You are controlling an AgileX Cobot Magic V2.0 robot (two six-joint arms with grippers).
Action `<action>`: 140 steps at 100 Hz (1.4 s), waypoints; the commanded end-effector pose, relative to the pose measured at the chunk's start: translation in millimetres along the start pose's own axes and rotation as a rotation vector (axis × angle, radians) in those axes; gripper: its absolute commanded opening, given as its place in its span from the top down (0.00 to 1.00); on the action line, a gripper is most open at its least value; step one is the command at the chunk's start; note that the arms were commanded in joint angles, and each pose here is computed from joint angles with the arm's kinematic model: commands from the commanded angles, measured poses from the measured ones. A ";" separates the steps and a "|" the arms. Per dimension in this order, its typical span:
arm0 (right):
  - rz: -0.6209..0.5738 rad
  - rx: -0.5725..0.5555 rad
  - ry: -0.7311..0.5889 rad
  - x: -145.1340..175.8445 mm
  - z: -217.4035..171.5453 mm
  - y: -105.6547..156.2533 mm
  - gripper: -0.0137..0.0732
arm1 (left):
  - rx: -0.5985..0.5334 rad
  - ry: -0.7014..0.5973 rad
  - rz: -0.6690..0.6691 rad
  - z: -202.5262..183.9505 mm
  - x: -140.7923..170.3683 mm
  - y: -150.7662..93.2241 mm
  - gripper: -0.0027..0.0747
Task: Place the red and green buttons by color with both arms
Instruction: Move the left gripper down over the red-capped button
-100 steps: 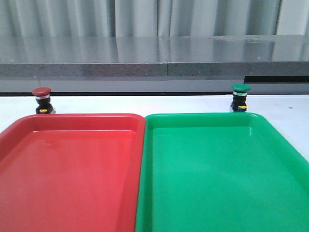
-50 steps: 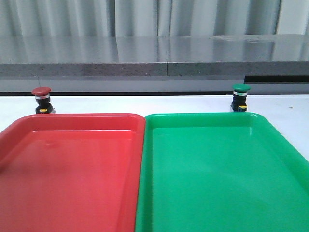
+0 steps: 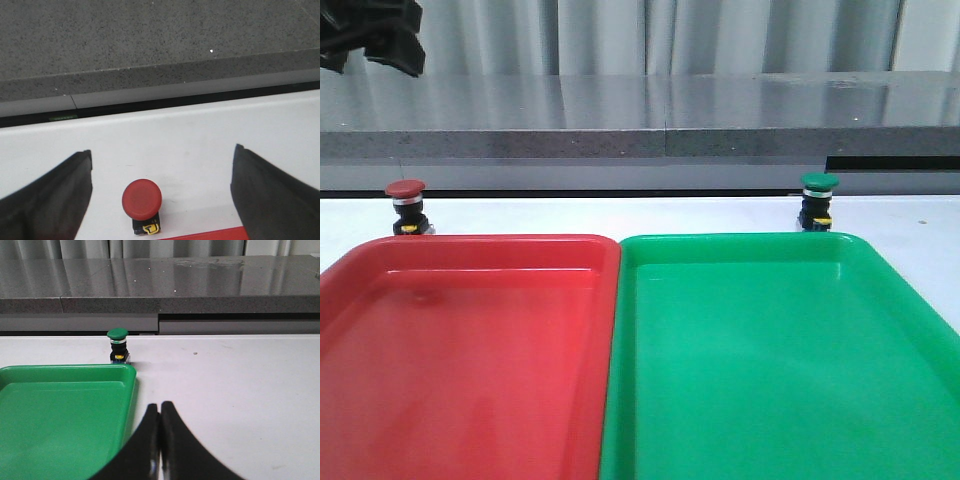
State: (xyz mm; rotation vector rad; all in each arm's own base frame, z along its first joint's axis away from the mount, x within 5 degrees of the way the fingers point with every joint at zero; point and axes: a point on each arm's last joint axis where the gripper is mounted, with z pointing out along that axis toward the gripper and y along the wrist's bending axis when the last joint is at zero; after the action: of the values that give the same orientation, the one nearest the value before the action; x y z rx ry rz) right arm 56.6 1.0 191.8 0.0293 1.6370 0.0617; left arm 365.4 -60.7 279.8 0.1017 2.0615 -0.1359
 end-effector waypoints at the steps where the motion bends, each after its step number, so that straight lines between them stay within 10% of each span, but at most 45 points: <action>1: -0.021 -0.003 -0.123 -14.1 -3.0 0.8 0.92 | 0.009 -0.136 -0.049 -3.7 -25.3 1.5 0.23; 123: -0.021 -0.003 -0.123 -14.1 -3.0 0.8 0.92 | -0.043 0.195 -0.121 98.1 19.8 16.0 0.24; 140: -0.021 -0.003 -0.123 -14.1 -3.0 0.8 0.92 | -0.042 0.193 -0.121 98.2 19.6 16.0 0.40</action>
State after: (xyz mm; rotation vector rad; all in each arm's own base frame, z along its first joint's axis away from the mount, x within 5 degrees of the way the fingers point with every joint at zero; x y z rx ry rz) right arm 56.6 1.0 191.8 0.0281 1.6370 0.0605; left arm 439.0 -58.9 179.2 -0.0211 2.4000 -0.1365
